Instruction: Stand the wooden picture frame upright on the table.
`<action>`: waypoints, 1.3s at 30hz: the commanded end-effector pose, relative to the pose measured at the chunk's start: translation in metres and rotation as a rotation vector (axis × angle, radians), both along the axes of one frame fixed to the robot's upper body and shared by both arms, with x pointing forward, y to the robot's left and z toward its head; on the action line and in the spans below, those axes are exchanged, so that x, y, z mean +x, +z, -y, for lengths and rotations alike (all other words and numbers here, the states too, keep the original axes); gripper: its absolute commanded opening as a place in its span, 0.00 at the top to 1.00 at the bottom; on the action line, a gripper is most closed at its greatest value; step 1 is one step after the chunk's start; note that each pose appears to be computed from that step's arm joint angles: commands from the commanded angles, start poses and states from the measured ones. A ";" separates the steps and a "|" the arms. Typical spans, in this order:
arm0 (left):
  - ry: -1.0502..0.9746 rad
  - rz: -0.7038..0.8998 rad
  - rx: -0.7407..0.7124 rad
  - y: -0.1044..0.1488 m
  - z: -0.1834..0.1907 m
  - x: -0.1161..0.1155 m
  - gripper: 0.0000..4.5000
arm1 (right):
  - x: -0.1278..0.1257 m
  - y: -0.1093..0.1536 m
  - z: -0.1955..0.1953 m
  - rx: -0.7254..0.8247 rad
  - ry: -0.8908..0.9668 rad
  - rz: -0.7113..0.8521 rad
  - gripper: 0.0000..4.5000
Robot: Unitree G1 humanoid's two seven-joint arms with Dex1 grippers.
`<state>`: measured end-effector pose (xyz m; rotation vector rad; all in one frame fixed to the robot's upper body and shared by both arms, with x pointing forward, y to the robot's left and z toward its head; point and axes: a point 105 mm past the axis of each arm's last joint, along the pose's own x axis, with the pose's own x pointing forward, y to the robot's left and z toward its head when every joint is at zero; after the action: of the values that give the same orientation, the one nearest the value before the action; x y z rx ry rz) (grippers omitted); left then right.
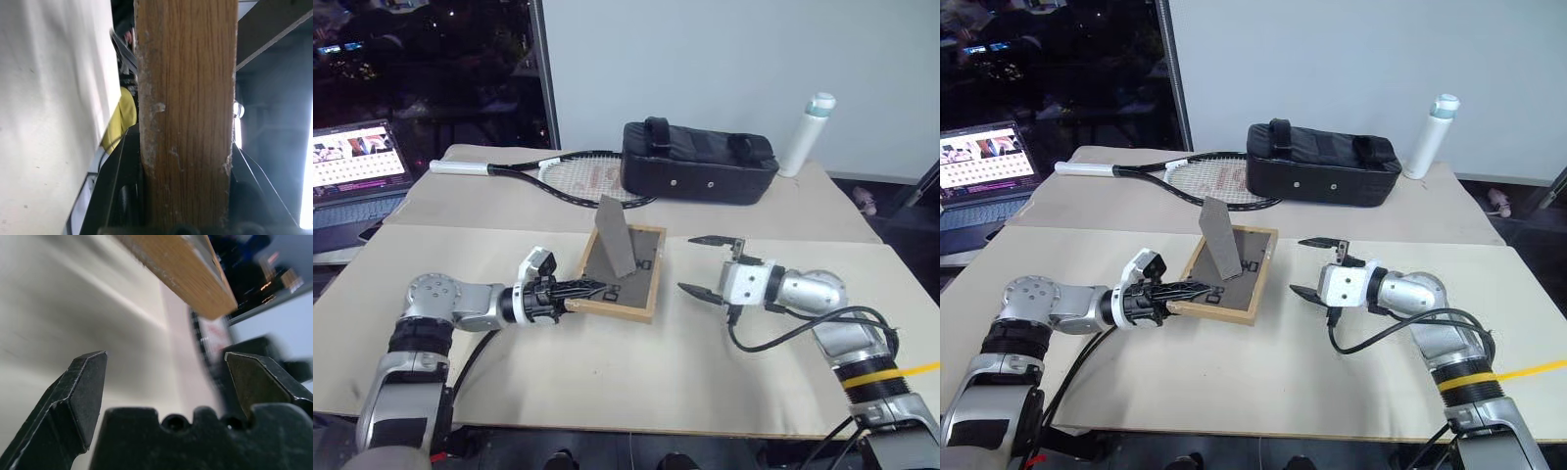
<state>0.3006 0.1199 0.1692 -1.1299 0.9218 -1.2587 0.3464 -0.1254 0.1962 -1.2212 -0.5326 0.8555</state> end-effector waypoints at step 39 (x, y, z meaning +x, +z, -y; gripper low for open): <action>0.397 0.994 0.497 0.016 -0.073 -0.015 0.00 | 0.030 -0.007 -0.021 0.533 0.068 -0.603 0.73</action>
<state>0.2758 0.1884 0.2038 -0.3808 0.1990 -1.0663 0.3712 -0.0991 0.1727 -0.7875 -0.3957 0.9541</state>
